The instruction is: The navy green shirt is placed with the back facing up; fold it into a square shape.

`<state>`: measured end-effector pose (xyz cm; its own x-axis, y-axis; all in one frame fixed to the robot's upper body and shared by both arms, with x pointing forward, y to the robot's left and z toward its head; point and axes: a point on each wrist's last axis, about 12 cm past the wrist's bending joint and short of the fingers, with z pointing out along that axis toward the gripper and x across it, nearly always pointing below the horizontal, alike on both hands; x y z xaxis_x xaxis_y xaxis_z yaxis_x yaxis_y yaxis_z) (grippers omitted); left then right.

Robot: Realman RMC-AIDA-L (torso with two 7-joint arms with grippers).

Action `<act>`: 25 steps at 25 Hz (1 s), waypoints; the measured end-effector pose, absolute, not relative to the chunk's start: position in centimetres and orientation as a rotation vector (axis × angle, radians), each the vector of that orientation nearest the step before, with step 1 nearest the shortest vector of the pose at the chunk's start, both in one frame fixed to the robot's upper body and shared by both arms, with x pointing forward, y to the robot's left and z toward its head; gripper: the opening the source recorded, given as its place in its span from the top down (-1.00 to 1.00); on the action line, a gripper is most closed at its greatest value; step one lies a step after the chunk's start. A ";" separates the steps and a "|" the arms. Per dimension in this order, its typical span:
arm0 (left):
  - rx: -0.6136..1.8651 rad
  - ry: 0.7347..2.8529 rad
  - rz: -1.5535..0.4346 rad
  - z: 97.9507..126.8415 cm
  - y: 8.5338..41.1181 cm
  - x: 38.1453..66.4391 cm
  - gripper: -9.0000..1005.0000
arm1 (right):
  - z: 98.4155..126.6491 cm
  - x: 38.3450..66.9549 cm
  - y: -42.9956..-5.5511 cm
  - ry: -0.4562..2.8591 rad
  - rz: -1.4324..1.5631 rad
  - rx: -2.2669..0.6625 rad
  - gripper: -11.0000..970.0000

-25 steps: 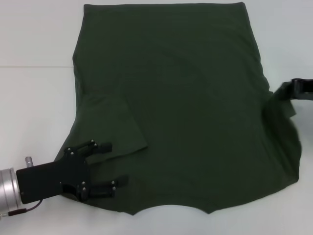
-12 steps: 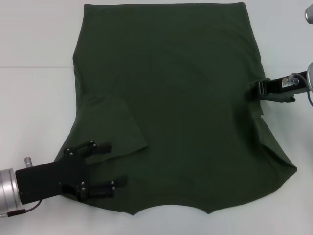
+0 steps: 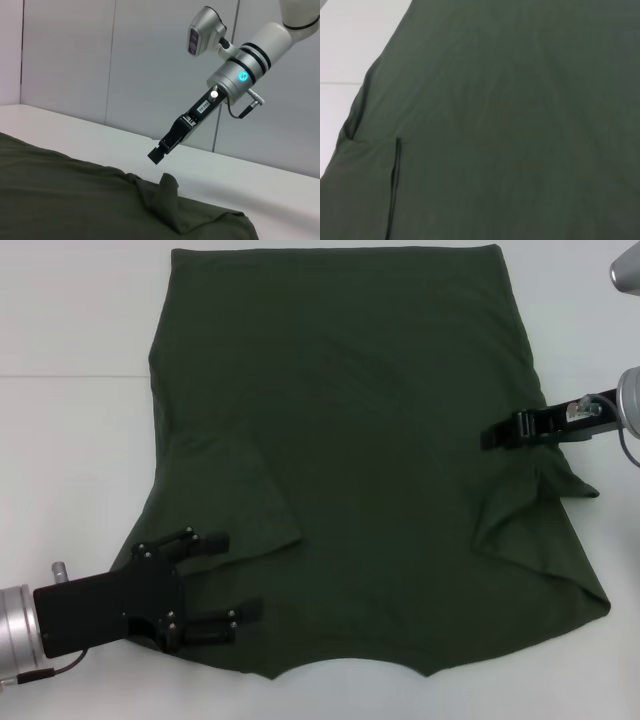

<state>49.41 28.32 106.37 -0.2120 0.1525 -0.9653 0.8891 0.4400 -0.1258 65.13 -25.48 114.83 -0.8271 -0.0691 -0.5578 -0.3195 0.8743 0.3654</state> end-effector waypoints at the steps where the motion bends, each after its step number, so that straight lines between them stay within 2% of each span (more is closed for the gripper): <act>1: 0.919 1.658 -0.891 106.4 28.3 49.4 -0.87 | 114.8 65.1 -25.3 2.497 0.615 -0.289 0.57; 3: 0.919 1.658 -0.892 106.4 28.3 49.4 -0.87 | 114.8 65.1 -24.9 2.490 0.632 -0.295 0.45; 7: 0.919 1.658 -0.892 106.4 28.3 49.4 -0.87 | 115.0 64.9 -24.7 2.440 0.714 -0.278 0.05; 14: 0.912 1.662 -0.893 106.4 28.3 49.4 -0.87 | 114.0 62.7 -29.0 2.353 0.921 -0.033 -0.55; 22: 0.915 1.657 -0.891 106.6 28.2 49.8 -0.87 | 108.3 56.8 -34.3 2.198 1.198 0.379 -0.83; 25: 0.914 1.652 -0.895 106.7 28.1 50.0 -0.87 | 106.3 55.0 -35.2 2.170 1.246 0.503 -0.83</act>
